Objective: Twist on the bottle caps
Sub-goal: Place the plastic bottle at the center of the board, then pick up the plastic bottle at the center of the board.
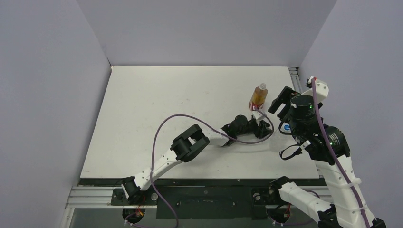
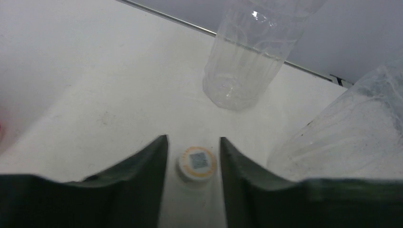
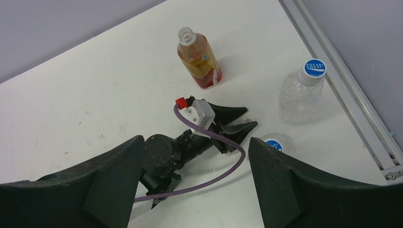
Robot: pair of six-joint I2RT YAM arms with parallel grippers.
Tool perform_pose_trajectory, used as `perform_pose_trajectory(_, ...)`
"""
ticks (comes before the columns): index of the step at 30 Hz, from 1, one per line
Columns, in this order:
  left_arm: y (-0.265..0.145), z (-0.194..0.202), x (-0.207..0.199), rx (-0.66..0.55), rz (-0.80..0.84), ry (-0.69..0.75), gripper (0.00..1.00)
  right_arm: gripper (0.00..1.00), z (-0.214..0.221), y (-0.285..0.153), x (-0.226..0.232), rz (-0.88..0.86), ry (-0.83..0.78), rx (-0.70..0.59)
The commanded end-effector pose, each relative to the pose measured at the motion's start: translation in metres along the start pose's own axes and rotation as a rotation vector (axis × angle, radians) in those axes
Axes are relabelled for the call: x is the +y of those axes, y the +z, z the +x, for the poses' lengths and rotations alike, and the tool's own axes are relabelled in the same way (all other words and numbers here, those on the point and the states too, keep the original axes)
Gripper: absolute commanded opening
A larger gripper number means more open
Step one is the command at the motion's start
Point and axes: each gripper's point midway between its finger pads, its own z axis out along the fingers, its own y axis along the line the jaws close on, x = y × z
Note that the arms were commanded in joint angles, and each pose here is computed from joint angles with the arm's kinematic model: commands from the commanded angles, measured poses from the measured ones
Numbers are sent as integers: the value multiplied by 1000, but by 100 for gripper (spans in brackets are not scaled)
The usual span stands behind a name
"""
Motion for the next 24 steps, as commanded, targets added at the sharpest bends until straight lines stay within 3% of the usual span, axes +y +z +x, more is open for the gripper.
perform_pose_trajectory(1, 1, -15, -6, 31, -20, 43, 23, 75, -1, 3, 3, -16, -5, -9)
perform_pose_trajectory(3, -2, -6, 3, 71, -63, 35, 14, 75, 0, 3, 3, -21, -1, -8)
perform_pose_trajectory(5, -6, 7, 10, 125, -97, 24, 11, 75, 1, 3, 3, -24, 1, -9)
perform_pose_trajectory(17, -49, -12, 20, 111, -175, 39, 10, 75, 9, 5, 4, -37, 17, 7)
perform_pose_trajectory(24, -108, -40, 40, 91, -262, 22, 10, 75, 15, 6, 3, -40, 21, 15)
